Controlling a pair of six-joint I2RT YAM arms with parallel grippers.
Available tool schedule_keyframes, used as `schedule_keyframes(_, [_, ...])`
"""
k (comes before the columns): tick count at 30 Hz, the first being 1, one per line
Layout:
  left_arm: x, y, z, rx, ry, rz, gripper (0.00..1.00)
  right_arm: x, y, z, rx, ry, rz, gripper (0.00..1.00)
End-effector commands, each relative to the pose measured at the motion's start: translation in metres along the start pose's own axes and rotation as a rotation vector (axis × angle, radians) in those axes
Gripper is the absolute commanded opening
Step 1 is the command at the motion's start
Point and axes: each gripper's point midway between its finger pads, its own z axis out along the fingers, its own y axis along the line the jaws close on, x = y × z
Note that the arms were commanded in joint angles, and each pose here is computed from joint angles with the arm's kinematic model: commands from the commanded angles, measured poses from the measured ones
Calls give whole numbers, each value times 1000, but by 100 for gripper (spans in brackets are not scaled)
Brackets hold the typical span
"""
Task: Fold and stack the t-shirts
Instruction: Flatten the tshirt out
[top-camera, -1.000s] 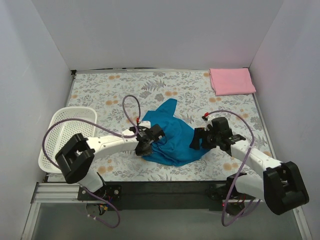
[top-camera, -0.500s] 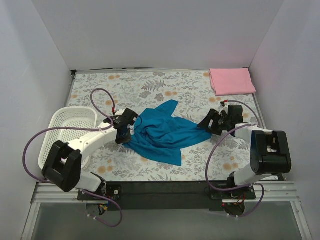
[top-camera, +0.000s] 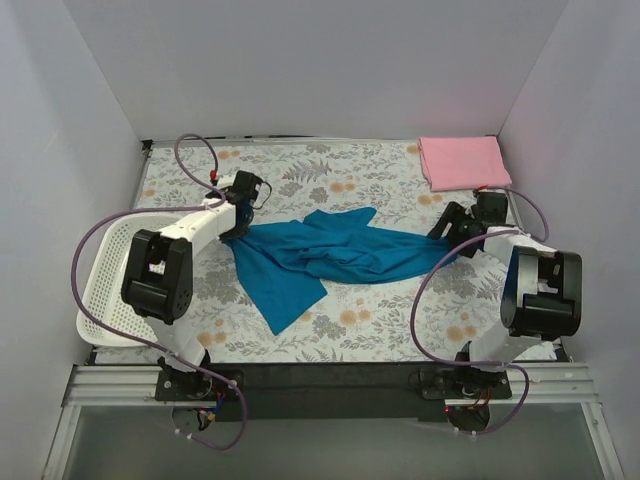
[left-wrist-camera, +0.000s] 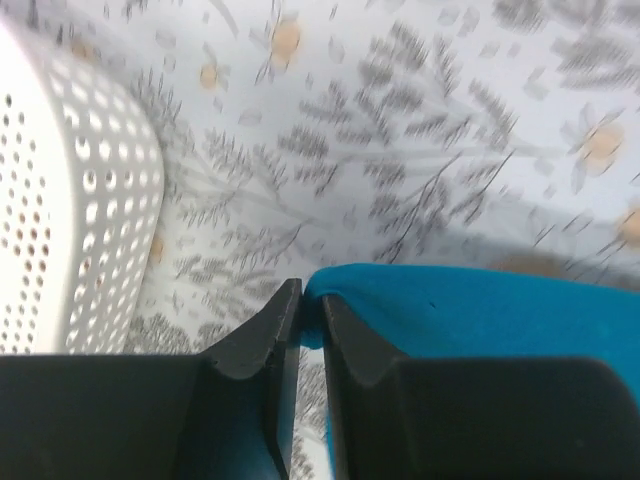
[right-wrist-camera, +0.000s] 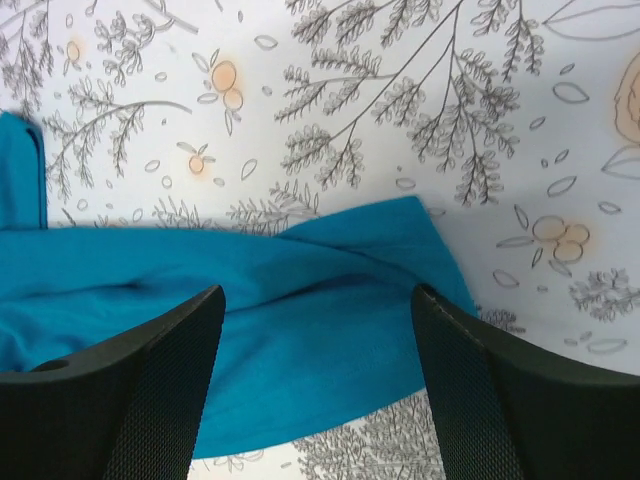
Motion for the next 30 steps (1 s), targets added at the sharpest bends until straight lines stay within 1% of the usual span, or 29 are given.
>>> schedule_keyframes(1, [-49,-2,-12,-4,-120,-40,16,-8,18,-26,14,-47,-135,81])
schedule_keyframes(2, [-52,-7,-17,27,-126,-49,20,-6,25,-31,-2,-53,-170,80])
schedule_keyframes(3, [-51,-12,-23,59,-136,-57,24,-4,44,-41,-43,-78,-215,79])
schedule_keyframes(4, [-49,-17,-30,91,-137,-60,34,8,52,-44,-64,-67,-242,79])
schedule_keyframes(5, [-53,-16,-45,122,-166,-81,37,13,62,-48,-93,-70,-268,77])
schedule_keyframes(6, [-41,-24,-53,161,-157,-65,41,26,81,-54,-143,-75,-322,75])
schedule_keyframes(7, [-34,-29,-61,191,-154,-64,41,34,89,-56,-168,-72,-343,74])
schedule_keyframes(8, [-34,-29,-78,244,-173,-82,41,42,99,-59,-200,-66,-361,72])
schedule_keyframes(9, [-21,-39,-88,287,-165,-62,42,55,116,-63,-252,-54,-391,71])
schedule_keyframes(10, [1,-46,-91,337,-116,-68,42,67,123,-63,-296,-36,-398,70])
schedule_keyframes(11, [14,-51,-95,372,-95,-63,41,75,130,-63,-323,-19,-389,65])
schedule_keyframes(12, [27,-61,-107,428,-87,-51,39,88,139,-62,-356,6,-406,63])
schedule_keyframes(13, [40,-67,-111,462,-59,-39,39,95,142,-61,-367,23,-404,60])
schedule_keyframes(14, [64,-73,-109,500,10,-25,38,100,145,-59,-376,33,-395,57])
schedule_keyframes(15, [77,-82,-113,535,35,-3,38,112,148,-56,-380,66,-403,56])
schedule_keyframes(16, [97,-82,-104,524,81,23,37,111,153,-54,-398,56,-405,56])
schedule_keyframes(19, [126,-86,-91,505,159,48,35,126,148,-42,-387,101,-392,55])
schedule_keyframes(23, [148,-81,-78,472,217,62,31,136,117,-20,-268,130,-380,55])
schedule_keyframes(25, [155,-75,-73,448,228,62,31,143,85,-9,-177,162,-359,55])
schedule_keyframes(28, [161,-66,-68,416,240,62,31,140,57,-5,-112,173,-326,55])
schedule_keyframes(30, [164,-58,-66,399,253,68,31,127,31,-4,-48,158,-272,55])
